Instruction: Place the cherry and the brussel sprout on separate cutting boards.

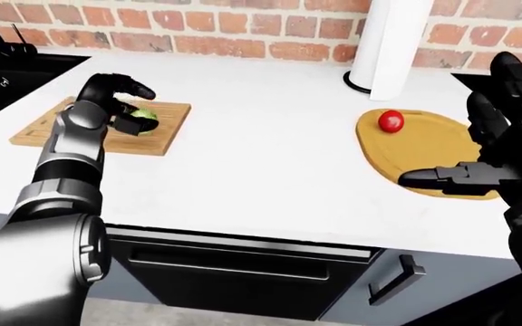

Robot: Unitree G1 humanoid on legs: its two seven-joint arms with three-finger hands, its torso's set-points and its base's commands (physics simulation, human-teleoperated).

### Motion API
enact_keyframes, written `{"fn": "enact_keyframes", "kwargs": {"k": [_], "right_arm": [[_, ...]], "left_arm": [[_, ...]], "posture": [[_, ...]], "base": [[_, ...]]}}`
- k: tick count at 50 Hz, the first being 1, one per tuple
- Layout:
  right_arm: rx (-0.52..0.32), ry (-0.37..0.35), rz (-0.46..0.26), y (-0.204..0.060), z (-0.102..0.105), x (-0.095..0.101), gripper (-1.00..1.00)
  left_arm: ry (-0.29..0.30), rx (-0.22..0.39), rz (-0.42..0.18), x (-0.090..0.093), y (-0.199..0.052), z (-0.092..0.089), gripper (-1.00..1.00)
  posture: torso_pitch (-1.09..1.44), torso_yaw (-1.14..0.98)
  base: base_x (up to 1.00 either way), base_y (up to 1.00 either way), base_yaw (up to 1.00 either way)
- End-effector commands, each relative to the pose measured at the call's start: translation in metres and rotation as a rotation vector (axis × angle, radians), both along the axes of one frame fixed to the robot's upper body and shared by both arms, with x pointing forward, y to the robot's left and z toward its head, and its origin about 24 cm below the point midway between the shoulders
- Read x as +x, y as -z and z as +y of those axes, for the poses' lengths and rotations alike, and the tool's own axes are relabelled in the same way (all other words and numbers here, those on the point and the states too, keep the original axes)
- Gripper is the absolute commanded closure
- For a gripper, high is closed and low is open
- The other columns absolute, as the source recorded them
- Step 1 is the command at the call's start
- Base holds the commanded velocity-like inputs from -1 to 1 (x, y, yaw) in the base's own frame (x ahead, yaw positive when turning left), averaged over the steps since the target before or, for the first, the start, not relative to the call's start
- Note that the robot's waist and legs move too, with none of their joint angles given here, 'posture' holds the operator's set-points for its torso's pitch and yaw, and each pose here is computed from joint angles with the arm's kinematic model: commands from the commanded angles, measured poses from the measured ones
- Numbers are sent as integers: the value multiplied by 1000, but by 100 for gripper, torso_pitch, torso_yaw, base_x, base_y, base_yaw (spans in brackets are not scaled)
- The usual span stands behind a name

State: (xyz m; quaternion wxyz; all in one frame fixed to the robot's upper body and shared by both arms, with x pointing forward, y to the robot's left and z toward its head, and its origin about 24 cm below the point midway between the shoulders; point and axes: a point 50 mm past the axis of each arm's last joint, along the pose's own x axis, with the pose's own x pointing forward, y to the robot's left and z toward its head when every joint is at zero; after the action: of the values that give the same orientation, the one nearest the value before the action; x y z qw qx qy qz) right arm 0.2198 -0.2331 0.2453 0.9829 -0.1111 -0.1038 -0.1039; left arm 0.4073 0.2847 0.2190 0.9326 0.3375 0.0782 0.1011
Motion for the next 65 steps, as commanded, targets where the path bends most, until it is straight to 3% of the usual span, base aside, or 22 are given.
{"fn": "enact_keyframes", "kwargs": {"k": [1,5,16,19,23,30,39,41,44,52,55,65], "right_arm": [[-28,6,-68,-10,1,-4,-100],[-27,8,-68,-10,0,-5,-100],[-26,11,-66,-9,0,-5,-100],[-25,10,-67,-9,0,-5,-100],[-26,12,-66,-9,0,-6,-100],[-32,6,-67,-8,1,-6,-100],[-35,-3,-72,-9,2,-5,-100],[-40,-9,-75,-9,4,-4,-100],[-45,-19,-84,-11,6,-2,-100],[-53,-34,-122,-19,10,-3,-100],[-50,-59,-147,-24,15,-5,-100],[-42,-133,-183,-35,31,-6,-100]], "left_arm": [[15,21,-107,1,-29,-3,-32],[12,20,-99,1,-26,-2,-53],[8,19,-91,0,-23,0,-79],[9,18,-95,0,-25,0,-98],[16,29,-124,-1,-36,0,-100],[52,66,-208,-10,-77,-3,-100],[136,101,-303,-44,-119,-30,-100],[168,71,-323,-52,-119,-40,-100],[186,95,-347,-68,-119,-53,-100],[231,96,-359,-100,-118,-74,-100],[275,79,-367,-116,-116,-90,-100],[345,71,-402,-145,-119,-121,-100]], "posture": [[0,0],[0,0],[0,0],[0,0],[0,0],[0,0],[0,0],[0,0],[0,0],[0,0],[0,0],[0,0]], "base": [[0,0,0],[0,0,0],[0,0,0],[0,0,0],[0,0,0],[0,0,0],[0,0,0],[0,0,0],[0,0,0],[0,0,0],[0,0,0],[0,0,0]]}}
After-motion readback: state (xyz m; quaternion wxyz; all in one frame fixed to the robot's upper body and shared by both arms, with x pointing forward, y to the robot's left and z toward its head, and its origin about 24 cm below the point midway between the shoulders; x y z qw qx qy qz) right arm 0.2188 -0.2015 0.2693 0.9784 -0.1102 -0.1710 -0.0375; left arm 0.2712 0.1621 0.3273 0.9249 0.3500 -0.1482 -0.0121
